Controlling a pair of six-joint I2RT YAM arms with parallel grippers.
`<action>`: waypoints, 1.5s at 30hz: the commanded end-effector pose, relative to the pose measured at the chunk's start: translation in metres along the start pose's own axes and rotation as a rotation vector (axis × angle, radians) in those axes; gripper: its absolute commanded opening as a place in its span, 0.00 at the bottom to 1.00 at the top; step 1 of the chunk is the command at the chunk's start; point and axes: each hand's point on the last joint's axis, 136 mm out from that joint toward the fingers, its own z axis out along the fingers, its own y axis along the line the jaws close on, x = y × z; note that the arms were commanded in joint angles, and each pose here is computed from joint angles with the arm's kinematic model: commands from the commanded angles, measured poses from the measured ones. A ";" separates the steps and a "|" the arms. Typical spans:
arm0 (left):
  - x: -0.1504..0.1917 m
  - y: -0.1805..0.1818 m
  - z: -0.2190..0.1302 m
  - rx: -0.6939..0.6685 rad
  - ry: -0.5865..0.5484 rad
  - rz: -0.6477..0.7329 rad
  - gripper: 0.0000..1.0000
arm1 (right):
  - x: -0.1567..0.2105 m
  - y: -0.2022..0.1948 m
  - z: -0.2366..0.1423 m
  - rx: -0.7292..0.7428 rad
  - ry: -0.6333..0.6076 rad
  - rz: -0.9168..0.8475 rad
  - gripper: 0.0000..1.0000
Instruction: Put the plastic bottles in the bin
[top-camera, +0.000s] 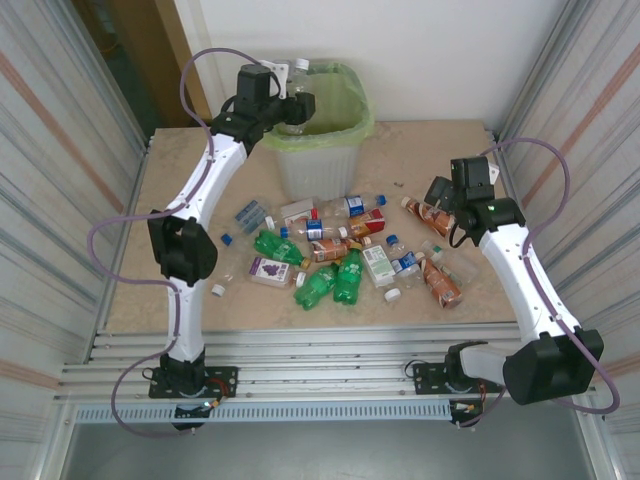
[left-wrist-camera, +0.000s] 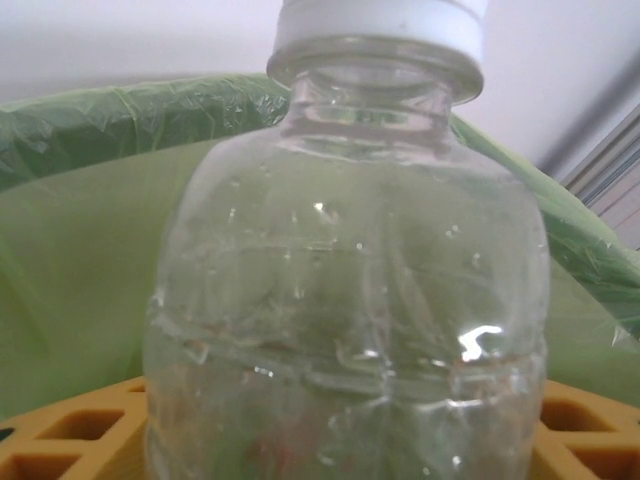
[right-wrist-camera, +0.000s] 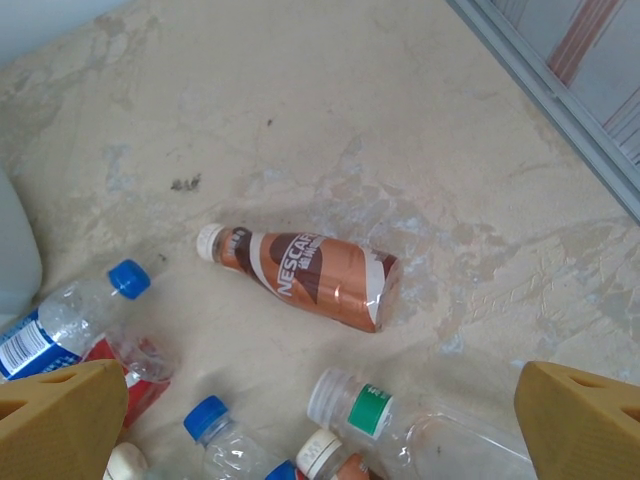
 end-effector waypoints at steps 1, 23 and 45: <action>-0.008 -0.003 0.000 -0.004 -0.020 0.034 0.70 | -0.006 -0.004 -0.010 0.004 -0.014 0.028 0.98; -0.077 -0.039 -0.067 0.072 -0.153 0.082 0.99 | 0.042 -0.024 0.022 0.055 0.205 0.051 0.98; -0.020 0.028 -0.206 -0.303 -0.153 0.013 0.99 | 0.106 -0.043 0.060 0.084 0.521 0.070 0.98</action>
